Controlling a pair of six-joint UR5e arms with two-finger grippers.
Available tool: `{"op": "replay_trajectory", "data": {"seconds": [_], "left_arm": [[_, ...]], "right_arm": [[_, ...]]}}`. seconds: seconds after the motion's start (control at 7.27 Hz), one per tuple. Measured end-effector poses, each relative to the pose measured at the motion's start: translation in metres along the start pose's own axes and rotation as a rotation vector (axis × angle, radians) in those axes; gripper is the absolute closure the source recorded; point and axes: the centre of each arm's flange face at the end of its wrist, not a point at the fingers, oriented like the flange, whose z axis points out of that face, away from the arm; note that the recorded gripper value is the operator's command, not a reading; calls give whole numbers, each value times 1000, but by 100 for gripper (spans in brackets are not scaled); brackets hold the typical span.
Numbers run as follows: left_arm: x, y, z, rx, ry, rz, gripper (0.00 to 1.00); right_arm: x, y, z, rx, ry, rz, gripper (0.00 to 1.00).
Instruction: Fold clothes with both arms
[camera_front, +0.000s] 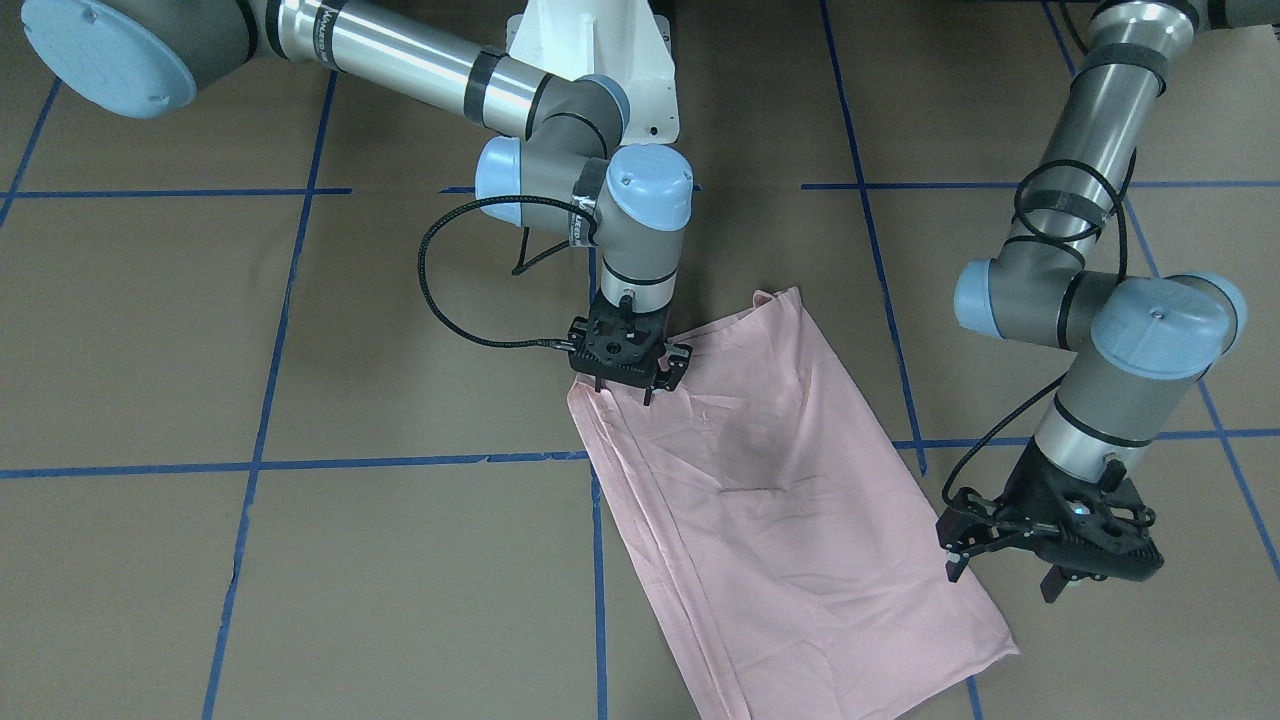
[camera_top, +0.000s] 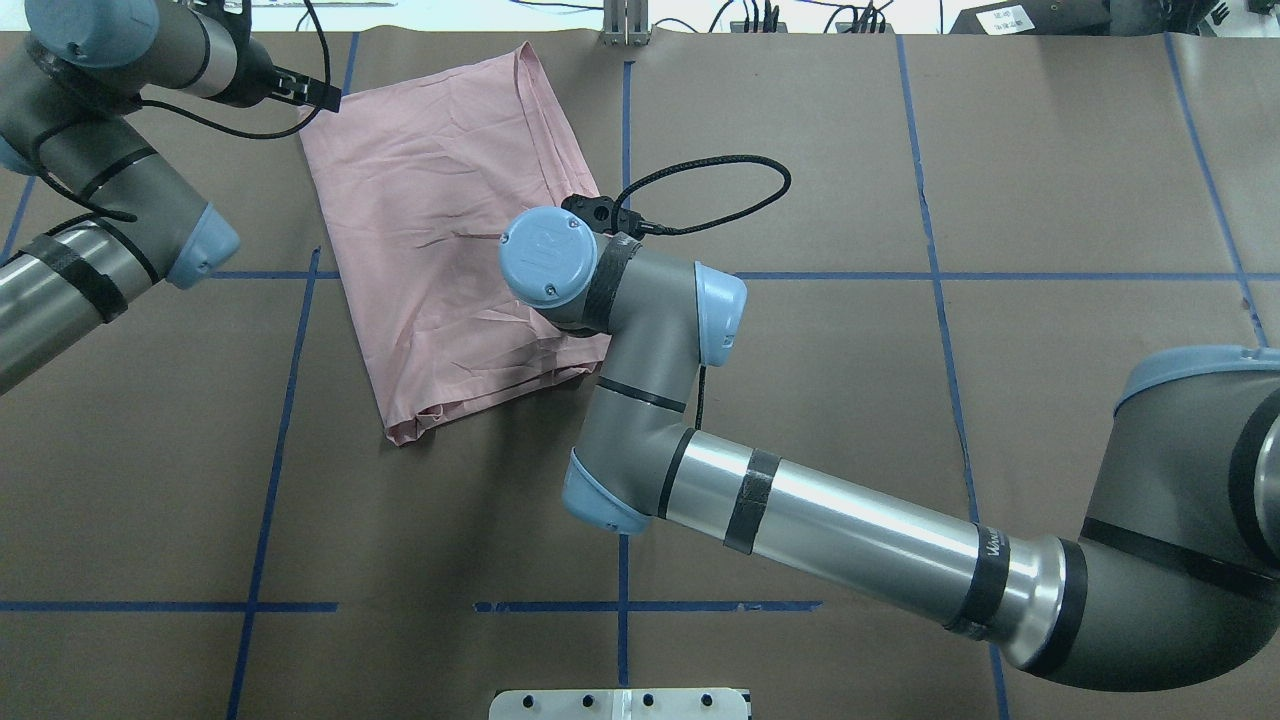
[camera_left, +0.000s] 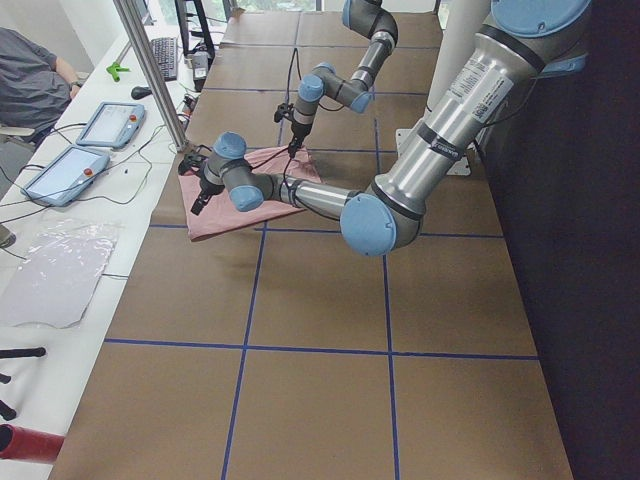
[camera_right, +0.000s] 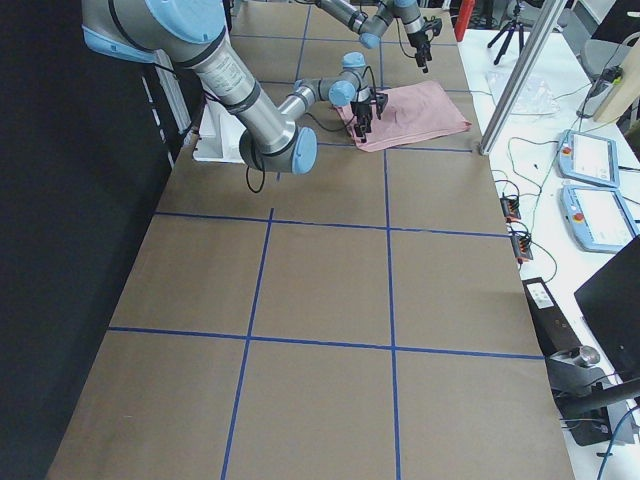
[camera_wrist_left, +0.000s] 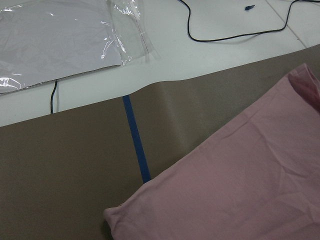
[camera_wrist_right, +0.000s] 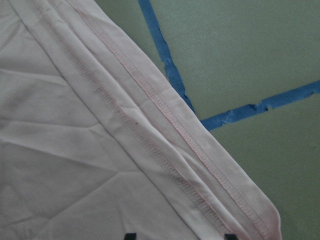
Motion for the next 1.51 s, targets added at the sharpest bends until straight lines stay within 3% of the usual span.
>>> {"op": "replay_trajectory", "data": {"seconds": [0.14, 0.28, 0.41, 0.55, 0.69, 0.83, 1.51], "left_arm": [[0, 0, 0, 0, 0, 0, 0], [0, 0, 0, 0, 0, 0, 0], [0, 0, 0, 0, 0, 0, 0], [0, 1, 0, -1, -1, 0, 0], [-1, 1, 0, -1, -1, 0, 0], [-1, 1, 0, -1, -1, 0, 0], [2, 0, -1, 2, 3, 1, 0]], "right_arm": [[1, 1, 2, -1, -3, 0, 38], [1, 3, 3, -2, -3, 3, 51], [1, 5, 4, -3, -3, 6, 79], [1, 5, 5, -4, -2, 8, 79], [2, 6, 5, -4, -1, 8, 93], [2, 6, 5, -4, -1, 8, 100], [2, 5, -8, -8, -32, 15, 100]]}}
